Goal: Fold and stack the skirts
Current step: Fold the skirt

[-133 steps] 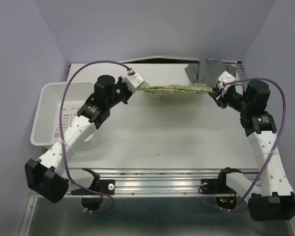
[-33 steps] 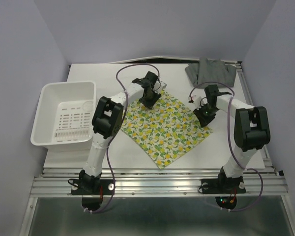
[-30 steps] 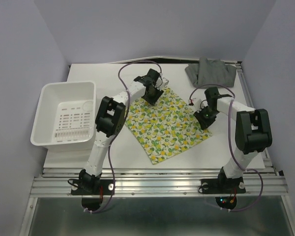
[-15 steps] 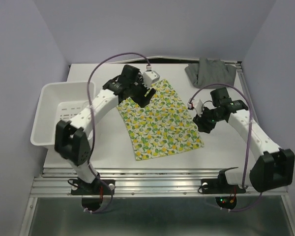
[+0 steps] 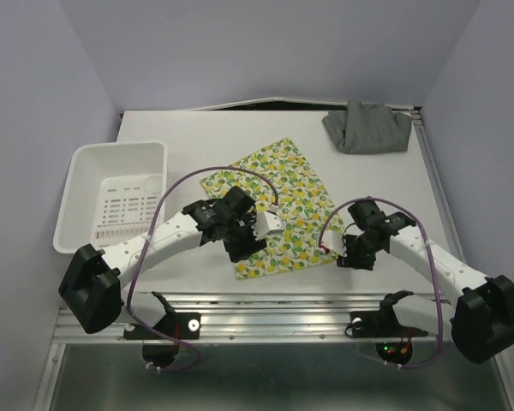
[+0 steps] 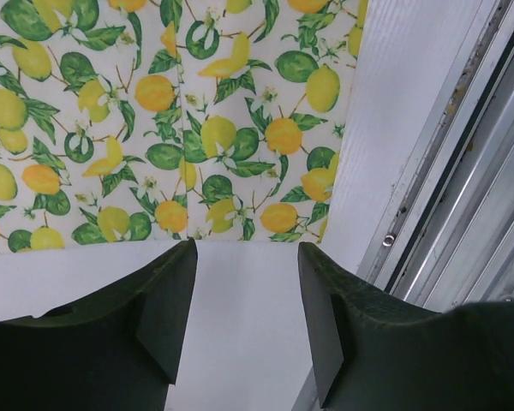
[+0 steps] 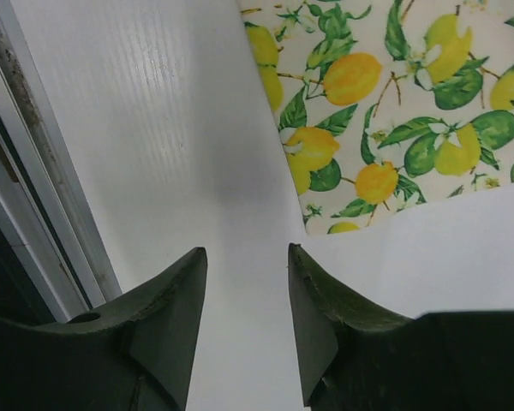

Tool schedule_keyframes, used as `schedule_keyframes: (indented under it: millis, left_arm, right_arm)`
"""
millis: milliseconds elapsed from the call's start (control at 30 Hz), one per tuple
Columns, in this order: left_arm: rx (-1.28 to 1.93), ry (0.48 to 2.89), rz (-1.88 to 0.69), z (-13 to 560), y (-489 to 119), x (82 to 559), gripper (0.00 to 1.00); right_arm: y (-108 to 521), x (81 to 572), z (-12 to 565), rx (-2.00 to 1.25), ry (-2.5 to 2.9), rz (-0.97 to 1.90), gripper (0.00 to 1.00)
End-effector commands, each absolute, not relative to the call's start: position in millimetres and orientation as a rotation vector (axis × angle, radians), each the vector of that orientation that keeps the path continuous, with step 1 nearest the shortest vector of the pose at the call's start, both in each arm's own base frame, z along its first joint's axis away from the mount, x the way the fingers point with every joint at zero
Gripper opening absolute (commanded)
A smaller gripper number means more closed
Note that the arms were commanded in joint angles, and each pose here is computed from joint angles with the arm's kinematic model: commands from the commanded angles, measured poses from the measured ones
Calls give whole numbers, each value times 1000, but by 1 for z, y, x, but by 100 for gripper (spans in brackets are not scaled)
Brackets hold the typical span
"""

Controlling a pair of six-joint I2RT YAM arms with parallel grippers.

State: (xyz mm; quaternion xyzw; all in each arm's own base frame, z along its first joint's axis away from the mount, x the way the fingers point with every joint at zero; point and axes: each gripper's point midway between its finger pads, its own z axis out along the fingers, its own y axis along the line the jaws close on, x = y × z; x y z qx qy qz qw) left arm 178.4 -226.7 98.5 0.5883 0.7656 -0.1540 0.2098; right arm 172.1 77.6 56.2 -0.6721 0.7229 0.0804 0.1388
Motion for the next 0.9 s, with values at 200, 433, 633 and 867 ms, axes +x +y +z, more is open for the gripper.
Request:
schedule_keyframes:
  millis: [200,433,633,867]
  left_arm:
    - [1797,1960,-410,105,-218,168,61]
    - [1895,1854,-298,94,-205,172,61]
    - [1974,1771,-296,87,-214,170,63]
    - [2070,1730,-249,57,-219,154,61]
  right_arm:
    - [89,208,33,-1916,2001,80,47]
    - [93,208,27,-1959,1962,75,45]
    - [89,192,6,-2062,1956,112,41]
    - [96,196,-1,-2036,2023,151,8]
